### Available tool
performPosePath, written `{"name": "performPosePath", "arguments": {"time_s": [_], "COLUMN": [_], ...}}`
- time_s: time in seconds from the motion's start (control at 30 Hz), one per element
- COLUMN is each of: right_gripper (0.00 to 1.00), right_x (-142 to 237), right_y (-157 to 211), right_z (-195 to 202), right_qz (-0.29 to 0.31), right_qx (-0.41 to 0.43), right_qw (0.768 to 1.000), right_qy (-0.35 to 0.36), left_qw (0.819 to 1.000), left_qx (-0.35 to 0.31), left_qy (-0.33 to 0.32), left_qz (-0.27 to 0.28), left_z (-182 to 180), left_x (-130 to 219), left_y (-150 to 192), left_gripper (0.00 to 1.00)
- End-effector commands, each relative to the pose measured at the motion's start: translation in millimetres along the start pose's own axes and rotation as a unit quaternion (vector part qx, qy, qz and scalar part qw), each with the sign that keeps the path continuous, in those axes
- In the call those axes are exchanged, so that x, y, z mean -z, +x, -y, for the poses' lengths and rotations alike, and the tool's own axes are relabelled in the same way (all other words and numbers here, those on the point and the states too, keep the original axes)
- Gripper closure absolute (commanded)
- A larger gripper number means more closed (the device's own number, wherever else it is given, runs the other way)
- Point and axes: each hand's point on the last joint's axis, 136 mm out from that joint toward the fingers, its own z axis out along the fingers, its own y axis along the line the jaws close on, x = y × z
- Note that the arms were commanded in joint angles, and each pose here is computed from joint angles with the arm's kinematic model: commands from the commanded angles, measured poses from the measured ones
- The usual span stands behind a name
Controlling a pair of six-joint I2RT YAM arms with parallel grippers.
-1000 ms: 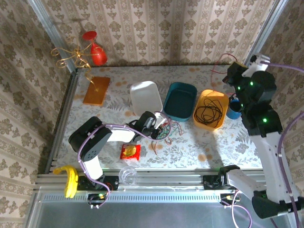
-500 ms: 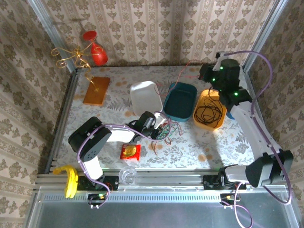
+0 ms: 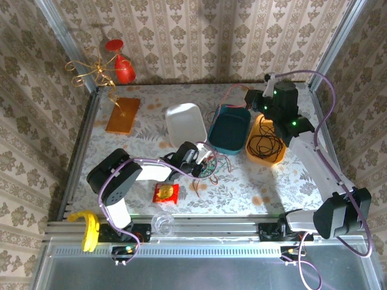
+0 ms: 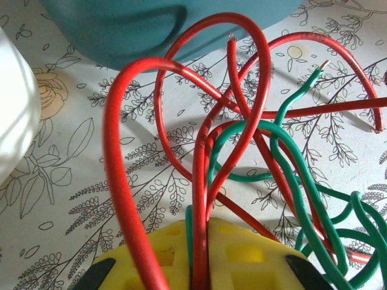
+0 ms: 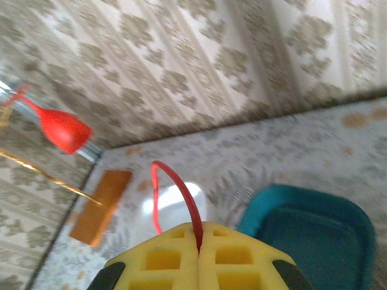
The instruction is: Untangle the cables
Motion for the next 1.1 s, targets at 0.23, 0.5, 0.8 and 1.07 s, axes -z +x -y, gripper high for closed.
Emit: {"name": "performPosePath", "arguments": {"time_s": [0.23,0.5,0.8,1.07], "right_gripper": [1.0,1.0,1.0,1.0], "right_x": [16,44,27,3], "right_y": [-89,-95,-32,9], "right_z": [-86,-82,-30,14], "right_qz": [0.085,0.105,0.05,-0.001], "right_qx": [0.042,0.079,0.064,0.073], "right_qw": [0.984,0.985,0.996,0.997], "right_qy": [-0.152,-0.116,-0.043,0.031], "left_qw": [0.999,0.999,0.999,0.998], "left_qx": [0.002,-0.008,-0.012,-0.012], "left_qy": [-0.016,-0.012,-0.009,-0.009], "left_qz": [-0.046,-0.05,-0.052,-0.053], "left_z": [-4,1,3,3], "left_x": [0,-2,-3,-4], "left_y": [24,24,23,24], "left_gripper": [0.88,0.89,0.89,0.89]}}
